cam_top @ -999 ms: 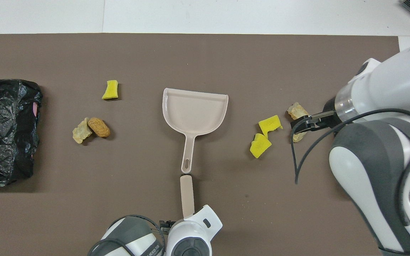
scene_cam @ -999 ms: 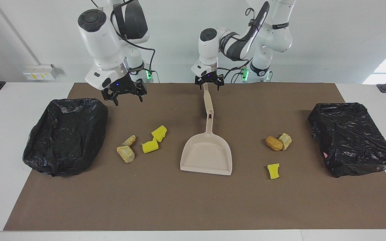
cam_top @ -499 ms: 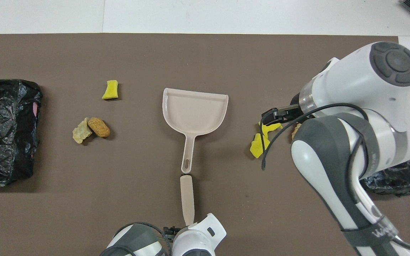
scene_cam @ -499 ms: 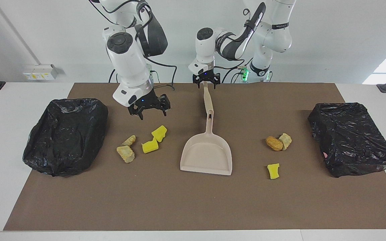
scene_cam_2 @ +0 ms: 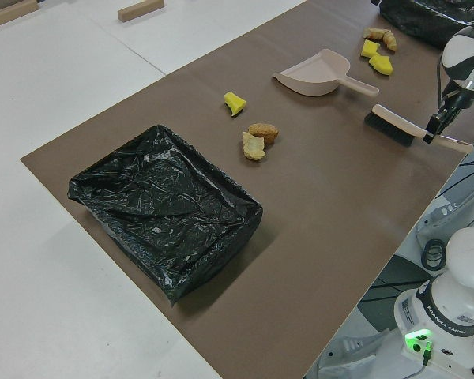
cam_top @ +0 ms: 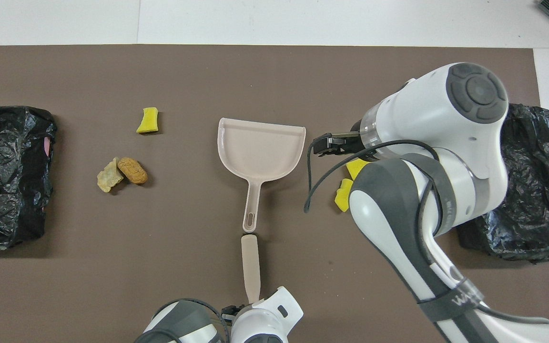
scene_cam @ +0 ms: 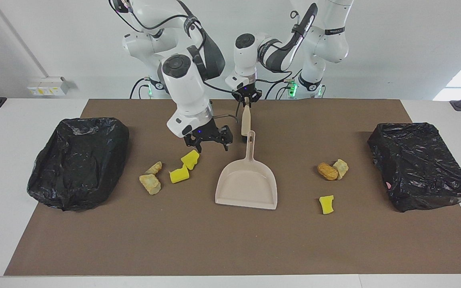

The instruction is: Sweep and dump trash in bin

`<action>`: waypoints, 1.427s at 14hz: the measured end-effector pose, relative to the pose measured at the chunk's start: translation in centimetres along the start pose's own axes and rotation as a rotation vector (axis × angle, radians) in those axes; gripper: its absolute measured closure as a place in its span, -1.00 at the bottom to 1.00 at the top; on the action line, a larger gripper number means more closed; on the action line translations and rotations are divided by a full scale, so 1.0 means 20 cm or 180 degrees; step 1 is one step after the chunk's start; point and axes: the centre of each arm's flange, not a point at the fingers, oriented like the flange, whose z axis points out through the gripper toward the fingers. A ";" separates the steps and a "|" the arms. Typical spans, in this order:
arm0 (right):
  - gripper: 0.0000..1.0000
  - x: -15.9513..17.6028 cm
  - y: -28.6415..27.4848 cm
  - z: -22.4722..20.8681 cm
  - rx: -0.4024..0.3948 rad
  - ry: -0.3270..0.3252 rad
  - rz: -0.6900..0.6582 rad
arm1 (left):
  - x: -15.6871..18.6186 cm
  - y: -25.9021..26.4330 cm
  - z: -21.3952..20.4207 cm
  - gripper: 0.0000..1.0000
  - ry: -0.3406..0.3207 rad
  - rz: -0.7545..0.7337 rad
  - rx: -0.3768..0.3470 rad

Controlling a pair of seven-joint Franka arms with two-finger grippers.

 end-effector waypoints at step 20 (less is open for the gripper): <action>-1.00 -0.36 -0.51 0.53 -0.0409 0.0116 -0.0307 | 0.55 -1.82 -0.55 0.48 -0.0185 -0.0511 -0.0123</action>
